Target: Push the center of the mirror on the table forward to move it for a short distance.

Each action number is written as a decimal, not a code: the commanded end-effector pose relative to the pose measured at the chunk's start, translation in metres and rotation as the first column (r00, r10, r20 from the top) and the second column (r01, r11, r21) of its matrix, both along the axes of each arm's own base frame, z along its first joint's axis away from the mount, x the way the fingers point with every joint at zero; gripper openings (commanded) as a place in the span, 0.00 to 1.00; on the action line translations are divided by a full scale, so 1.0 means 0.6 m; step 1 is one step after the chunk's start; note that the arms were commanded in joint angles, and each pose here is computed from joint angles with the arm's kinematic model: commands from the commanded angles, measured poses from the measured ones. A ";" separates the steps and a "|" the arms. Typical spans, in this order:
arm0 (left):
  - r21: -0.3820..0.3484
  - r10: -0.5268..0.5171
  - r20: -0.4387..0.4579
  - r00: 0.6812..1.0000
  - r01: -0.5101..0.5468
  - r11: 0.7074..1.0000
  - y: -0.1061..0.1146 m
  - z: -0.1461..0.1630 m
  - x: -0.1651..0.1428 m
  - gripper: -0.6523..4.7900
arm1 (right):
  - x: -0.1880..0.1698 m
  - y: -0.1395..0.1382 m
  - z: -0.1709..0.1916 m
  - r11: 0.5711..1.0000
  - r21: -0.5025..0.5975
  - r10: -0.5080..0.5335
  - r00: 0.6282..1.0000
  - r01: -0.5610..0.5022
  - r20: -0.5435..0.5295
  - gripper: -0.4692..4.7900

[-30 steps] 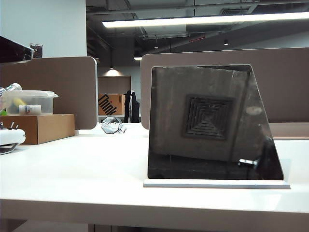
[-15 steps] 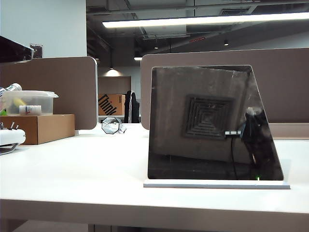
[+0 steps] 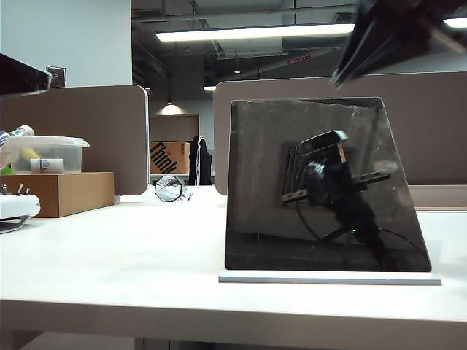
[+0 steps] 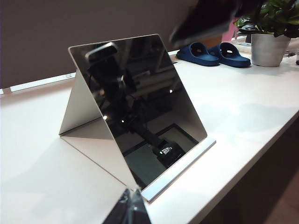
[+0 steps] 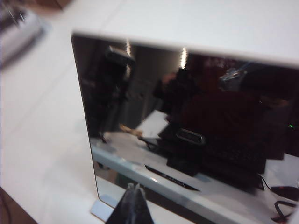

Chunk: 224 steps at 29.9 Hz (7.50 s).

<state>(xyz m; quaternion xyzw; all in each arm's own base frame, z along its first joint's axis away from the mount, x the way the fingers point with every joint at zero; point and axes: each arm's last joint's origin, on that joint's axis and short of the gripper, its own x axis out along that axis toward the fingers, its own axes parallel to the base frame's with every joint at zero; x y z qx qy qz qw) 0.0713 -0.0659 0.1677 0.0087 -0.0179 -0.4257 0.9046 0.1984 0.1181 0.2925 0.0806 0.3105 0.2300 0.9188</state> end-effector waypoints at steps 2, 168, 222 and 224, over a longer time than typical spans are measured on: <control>-0.006 -0.006 0.008 1.000 0.006 1.000 0.000 0.001 0.000 0.11 | 0.011 0.042 -0.024 0.996 -0.082 -0.029 1.000 0.030 0.012 0.07; -0.005 0.647 0.008 0.762 -0.647 0.762 0.105 0.001 0.043 0.11 | -0.277 -0.179 0.148 0.984 0.008 -0.158 0.843 0.179 0.514 0.08; -0.005 0.648 0.008 0.762 -0.648 0.762 0.105 0.001 0.043 0.11 | -0.168 -0.195 -0.202 0.871 0.090 -0.424 0.644 0.483 0.637 0.08; -0.005 0.648 0.008 0.762 -0.648 0.762 0.105 0.001 0.043 0.11 | -0.168 -0.193 -0.202 0.875 0.074 -0.408 0.647 0.478 0.644 0.08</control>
